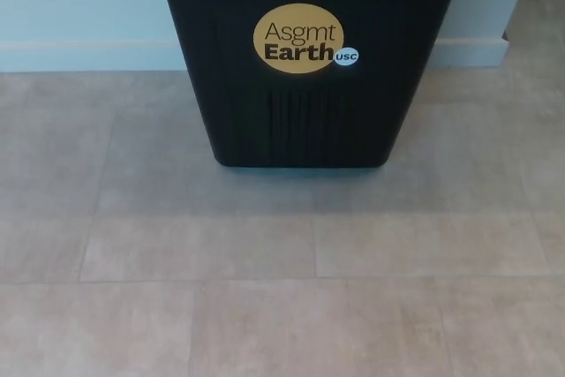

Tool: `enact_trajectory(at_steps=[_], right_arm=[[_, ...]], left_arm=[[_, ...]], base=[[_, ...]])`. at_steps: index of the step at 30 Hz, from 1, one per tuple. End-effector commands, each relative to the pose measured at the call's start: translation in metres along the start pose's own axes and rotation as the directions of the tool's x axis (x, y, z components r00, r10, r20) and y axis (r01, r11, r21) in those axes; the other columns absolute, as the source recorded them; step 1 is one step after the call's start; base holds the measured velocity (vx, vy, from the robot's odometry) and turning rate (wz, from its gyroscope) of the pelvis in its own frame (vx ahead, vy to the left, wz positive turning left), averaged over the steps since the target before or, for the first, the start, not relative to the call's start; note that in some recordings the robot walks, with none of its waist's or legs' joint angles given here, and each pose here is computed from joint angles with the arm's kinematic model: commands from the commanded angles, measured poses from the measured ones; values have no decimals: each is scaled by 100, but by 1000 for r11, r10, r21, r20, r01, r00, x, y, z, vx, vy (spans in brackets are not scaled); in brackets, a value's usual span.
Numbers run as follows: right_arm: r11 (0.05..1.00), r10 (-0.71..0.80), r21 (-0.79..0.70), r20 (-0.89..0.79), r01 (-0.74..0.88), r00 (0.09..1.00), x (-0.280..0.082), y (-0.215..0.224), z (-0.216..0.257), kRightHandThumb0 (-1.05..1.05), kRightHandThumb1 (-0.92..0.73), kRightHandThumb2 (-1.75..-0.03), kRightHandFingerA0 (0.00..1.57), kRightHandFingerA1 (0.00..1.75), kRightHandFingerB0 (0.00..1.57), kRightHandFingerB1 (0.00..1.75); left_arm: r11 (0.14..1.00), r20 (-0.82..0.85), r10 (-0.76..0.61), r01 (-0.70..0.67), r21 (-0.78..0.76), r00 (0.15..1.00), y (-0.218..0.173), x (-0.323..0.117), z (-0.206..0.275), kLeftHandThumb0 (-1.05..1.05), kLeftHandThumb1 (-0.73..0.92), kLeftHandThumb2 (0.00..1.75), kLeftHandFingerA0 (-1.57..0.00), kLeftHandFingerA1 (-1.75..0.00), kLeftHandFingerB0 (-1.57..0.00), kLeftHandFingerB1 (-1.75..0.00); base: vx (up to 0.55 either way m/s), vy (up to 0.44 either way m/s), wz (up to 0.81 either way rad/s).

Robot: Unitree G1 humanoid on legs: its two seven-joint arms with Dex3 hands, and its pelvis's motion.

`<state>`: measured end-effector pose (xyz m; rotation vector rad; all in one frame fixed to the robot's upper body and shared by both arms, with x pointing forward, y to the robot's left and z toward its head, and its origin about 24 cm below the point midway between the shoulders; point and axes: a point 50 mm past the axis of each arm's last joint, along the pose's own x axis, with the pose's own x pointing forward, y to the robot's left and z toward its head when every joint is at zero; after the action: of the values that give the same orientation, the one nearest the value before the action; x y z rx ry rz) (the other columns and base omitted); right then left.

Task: The robot walks towards the trash can and uses its left hand to grab the trash lying on trashcan and throw it inside

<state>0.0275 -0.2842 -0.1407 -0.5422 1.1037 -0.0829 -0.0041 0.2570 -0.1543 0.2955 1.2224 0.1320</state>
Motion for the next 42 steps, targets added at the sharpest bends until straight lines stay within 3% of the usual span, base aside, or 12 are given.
enact_trajectory(at_steps=[1,4,5,7,17,18,31,32,36,37,38,42], right_arm=[[993,-115,12,178,115,977,2,-48,20,-53,-42,-72,15,48,24,44],[988,-104,-92,189,123,977,4,-87,33,-59,-53,-56,11,43,19,35],[988,-111,-81,193,128,975,4,-95,34,-36,-33,-91,0,52,0,49],[988,-127,-60,197,142,972,4,-103,37,-62,-42,-74,4,47,13,44],[986,-148,-49,220,162,964,4,-88,33,-58,-44,-74,16,50,22,44],[985,-145,-58,221,162,964,4,-88,33,-50,-55,-57,20,42,28,33],[972,-184,-102,217,209,959,1,-108,30,-48,-55,-57,23,42,30,34],[973,-188,-91,218,212,958,1,-110,31,-50,-55,-56,23,43,30,35],[972,-188,-94,234,215,954,0,-115,35,-50,-56,-57,22,43,30,34],[971,-192,-96,235,220,953,1,-115,36,-51,-54,-56,23,44,32,34],[967,-198,-111,239,229,951,2,-114,36,-57,-43,-74,19,49,25,44],[965,-174,-149,249,215,953,1,-112,36,-54,-42,-71,17,49,22,43]], left_arm=[[980,135,104,-79,-182,985,34,-5,8,-99,32,71,-100,-54,-94,-42],[972,138,153,-123,-201,979,63,-5,14,-93,30,71,-104,-51,-87,-44],[972,133,163,-136,-189,978,70,-5,14,-90,29,72,-101,-53,-90,-49],[973,131,175,-151,-176,976,78,-6,13,-91,30,73,-97,-57,-90,-50],[973,74,166,-151,-177,983,79,-8,2,-98,32,72,-102,-52,-89,-44],[974,70,167,-154,-169,983,82,-9,2,-100,34,73,-105,-50,-91,-42],[970,97,178,-158,-183,979,101,-10,9,-78,24,70,-98,-61,-95,-51],[969,98,186,-166,-185,978,102,-10,10,-75,33,53,-97,-61,-95,-50],[967,108,207,-187,-172,972,107,-10,14,-79,35,52,-97,-64,-91,-53],[968,119,211,-191,-161,970,109,-10,16,-94,31,73,-92,-64,-93,-47],[971,134,207,-186,-151,969,110,-11,18,-100,34,71,-98,-55,-93,-44],[973,126,195,-176,-147,973,109,-11,16,-93,31,68,-105,-49,-92,-43]], base=[[0,0,0],[0,0,0],[0,0,0],[0,0,0],[0,0,0],[0,0,0],[0,0,0],[0,0,0],[20,-8,1],[156,-16,3],[7,-3,7],[-1,-16,0]])
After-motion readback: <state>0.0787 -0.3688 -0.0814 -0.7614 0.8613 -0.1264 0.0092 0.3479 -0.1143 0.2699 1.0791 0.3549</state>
